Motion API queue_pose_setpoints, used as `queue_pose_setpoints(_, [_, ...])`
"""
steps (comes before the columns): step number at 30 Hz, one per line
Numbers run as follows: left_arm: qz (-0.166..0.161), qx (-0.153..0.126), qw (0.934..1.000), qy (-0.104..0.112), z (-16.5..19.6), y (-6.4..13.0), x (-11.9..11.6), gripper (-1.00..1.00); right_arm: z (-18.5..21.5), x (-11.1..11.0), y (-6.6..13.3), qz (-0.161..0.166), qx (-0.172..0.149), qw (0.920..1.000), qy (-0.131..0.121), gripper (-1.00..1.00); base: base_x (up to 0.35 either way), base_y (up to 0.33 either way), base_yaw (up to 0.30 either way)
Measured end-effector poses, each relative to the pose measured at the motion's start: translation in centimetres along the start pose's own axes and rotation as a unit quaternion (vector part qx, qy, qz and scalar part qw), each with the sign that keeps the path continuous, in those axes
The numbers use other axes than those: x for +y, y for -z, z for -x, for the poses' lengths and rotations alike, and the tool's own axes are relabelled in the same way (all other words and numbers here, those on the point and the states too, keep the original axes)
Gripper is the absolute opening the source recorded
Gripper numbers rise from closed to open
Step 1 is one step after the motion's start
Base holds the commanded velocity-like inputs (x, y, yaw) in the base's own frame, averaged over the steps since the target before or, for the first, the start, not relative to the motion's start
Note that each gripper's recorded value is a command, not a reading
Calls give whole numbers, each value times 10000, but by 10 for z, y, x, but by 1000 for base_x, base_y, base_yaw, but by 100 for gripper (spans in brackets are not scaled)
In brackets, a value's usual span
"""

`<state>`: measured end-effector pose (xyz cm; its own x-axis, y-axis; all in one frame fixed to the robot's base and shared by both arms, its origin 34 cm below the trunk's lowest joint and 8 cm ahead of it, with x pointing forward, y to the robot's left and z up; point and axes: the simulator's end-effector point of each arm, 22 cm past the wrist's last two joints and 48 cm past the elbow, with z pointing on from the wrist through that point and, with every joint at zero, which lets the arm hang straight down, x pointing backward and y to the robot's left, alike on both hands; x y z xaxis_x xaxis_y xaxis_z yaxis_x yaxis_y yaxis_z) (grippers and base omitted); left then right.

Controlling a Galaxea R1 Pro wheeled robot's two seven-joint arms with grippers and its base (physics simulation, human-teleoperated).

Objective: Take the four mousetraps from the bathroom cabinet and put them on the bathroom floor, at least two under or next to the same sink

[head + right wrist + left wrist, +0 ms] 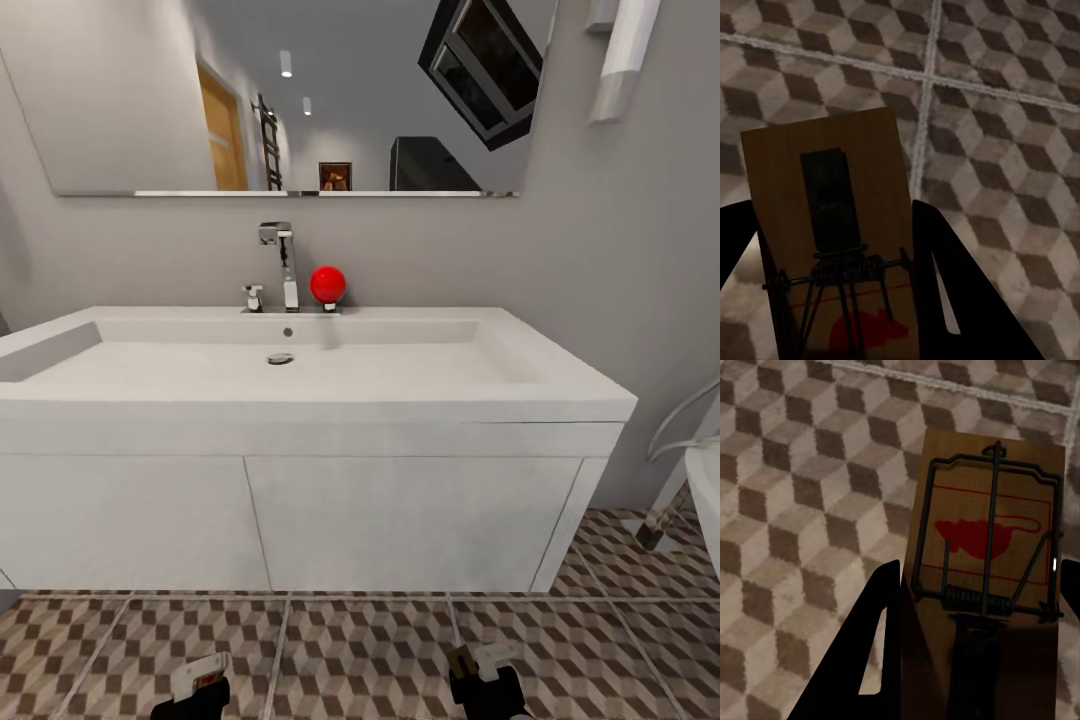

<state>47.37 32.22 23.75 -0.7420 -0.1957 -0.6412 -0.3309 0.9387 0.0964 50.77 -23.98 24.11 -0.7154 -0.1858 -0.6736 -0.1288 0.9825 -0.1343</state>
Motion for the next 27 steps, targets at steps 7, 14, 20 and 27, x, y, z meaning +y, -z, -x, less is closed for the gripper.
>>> queue_pose_setpoints(7, [36,92,9999,-37,-9,-3,2,-100,-10,3,-3,29,102,9999,32,-100,0,0,0])
queue_pose_setpoints(14, [92,110,9999,-51,-17,-8,7,-100,-25,5,-6,57,245,9997,31,-100,0,0,0])
queue_pose_setpoints(20, [111,186,9997,-72,-27,-12,9,-100,-36,7,-10,66,352,9994,6,-100,0,0,0])
queue_pose_setpoints(27, [-116,86,9999,36,-13,-14,-15,-100,-11,2,-20,12,64,10000,-15,-100,0,0,0])
